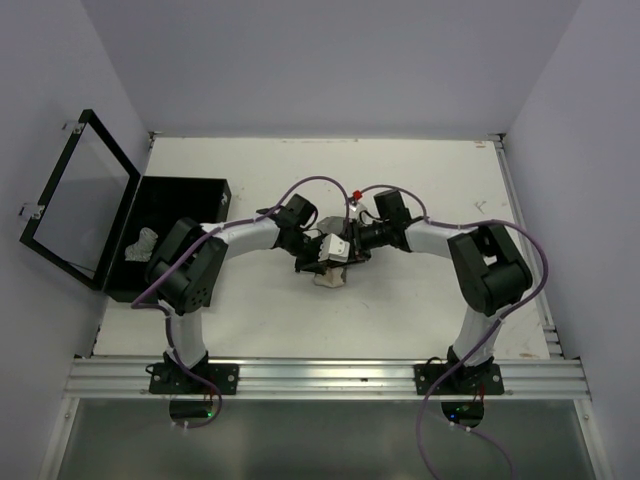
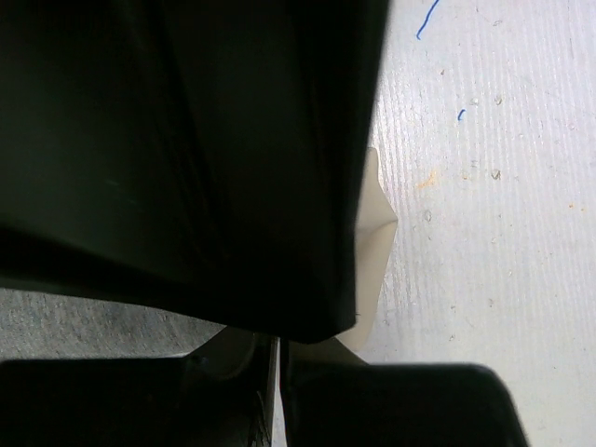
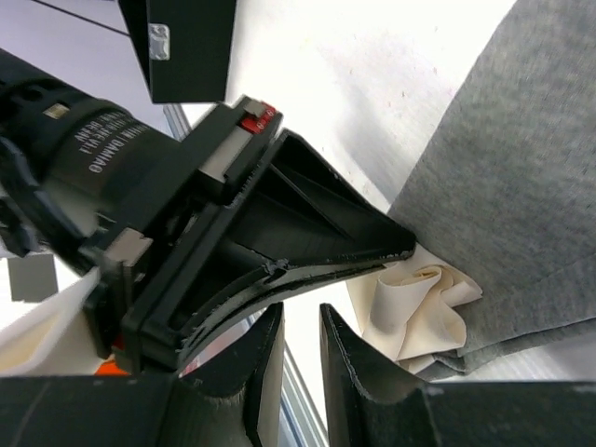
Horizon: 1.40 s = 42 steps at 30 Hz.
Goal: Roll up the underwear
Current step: Fold the underwear, then roll the underwear
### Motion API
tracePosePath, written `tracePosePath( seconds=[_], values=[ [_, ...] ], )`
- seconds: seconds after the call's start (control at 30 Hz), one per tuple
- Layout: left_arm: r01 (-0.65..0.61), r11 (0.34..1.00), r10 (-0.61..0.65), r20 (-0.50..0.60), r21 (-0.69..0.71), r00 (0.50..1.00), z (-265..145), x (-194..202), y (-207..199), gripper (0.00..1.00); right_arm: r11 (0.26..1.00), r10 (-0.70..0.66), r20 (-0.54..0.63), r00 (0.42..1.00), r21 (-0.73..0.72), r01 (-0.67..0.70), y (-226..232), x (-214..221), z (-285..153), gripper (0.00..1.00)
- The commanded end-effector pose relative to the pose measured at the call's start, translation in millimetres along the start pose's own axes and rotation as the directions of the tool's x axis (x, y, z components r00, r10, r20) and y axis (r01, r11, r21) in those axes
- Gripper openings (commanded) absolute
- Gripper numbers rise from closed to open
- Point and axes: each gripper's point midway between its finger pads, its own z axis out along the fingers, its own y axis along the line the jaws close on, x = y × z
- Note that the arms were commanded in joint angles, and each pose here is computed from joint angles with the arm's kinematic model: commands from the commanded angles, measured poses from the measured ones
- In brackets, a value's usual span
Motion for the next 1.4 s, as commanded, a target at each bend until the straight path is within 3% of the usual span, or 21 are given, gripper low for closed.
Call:
tracePosePath(
  seconds=[0.0, 0.23, 0.37, 0.4, 0.53, 0.63, 0.9, 1.37],
  values=[
    [-0.01, 1.0, 0.01, -0.004, -0.025, 1.0, -1.2, -3.3, 8.1, 0.05, 0.999, 0.032, -0.024, 0.999, 0.008, -0.032, -3.4, 11.1, 9.4, 0.25],
    [-0.013, 0.999, 0.013, -0.004, -0.032, 1.0, -2.7, -4.8, 8.2, 0.06, 0.991, 0.033, -0.087, 0.996, 0.132, -0.021, -54.5, 26.6, 19.6, 0.22],
    [-0.052, 0.997, 0.053, 0.01, -0.06, 0.999, -13.4, -7.1, -0.2, 0.22, 0.99, 0.082, -0.08, 0.993, 0.125, -0.072, -67.3, 29.7, 20.6, 0.21],
    [-0.073, 0.995, 0.074, 0.018, -0.072, 0.997, -17.2, -10.0, -0.3, 0.3, 0.989, 0.087, -0.08, 0.993, 0.125, -0.077, -67.6, 30.9, 20.5, 0.21],
    [-0.23, 0.956, 0.244, 0.06, -0.184, 0.968, -50.4, -33.9, -10.3, 0.43, 0.986, 0.118, -0.099, 0.988, 0.126, -0.105, -72.3, 37.9, 21.5, 0.21],
    [-0.282, 0.938, 0.295, 0.033, -0.2, 0.955, -58.9, -38.0, -19.5, 0.43, 0.985, 0.133, -0.095, 0.987, 0.121, -0.121, -72.3, 37.4, 22.9, 0.21],
    [-0.401, 0.891, 0.399, -0.052, -0.211, 0.915, -27.8, -39.5, -40.6, 0.44, 0.976, 0.195, -0.093, 0.976, 0.12, -0.183, -74.6, 37.9, 26.6, 0.21],
    [-0.411, 0.891, 0.383, -0.165, -0.192, 0.909, 6.1, -15.3, -28.2, 0.4, 0.967, 0.239, -0.087, 0.967, 0.111, -0.229, -78.9, 34.8, 29.1, 0.21]
  ],
)
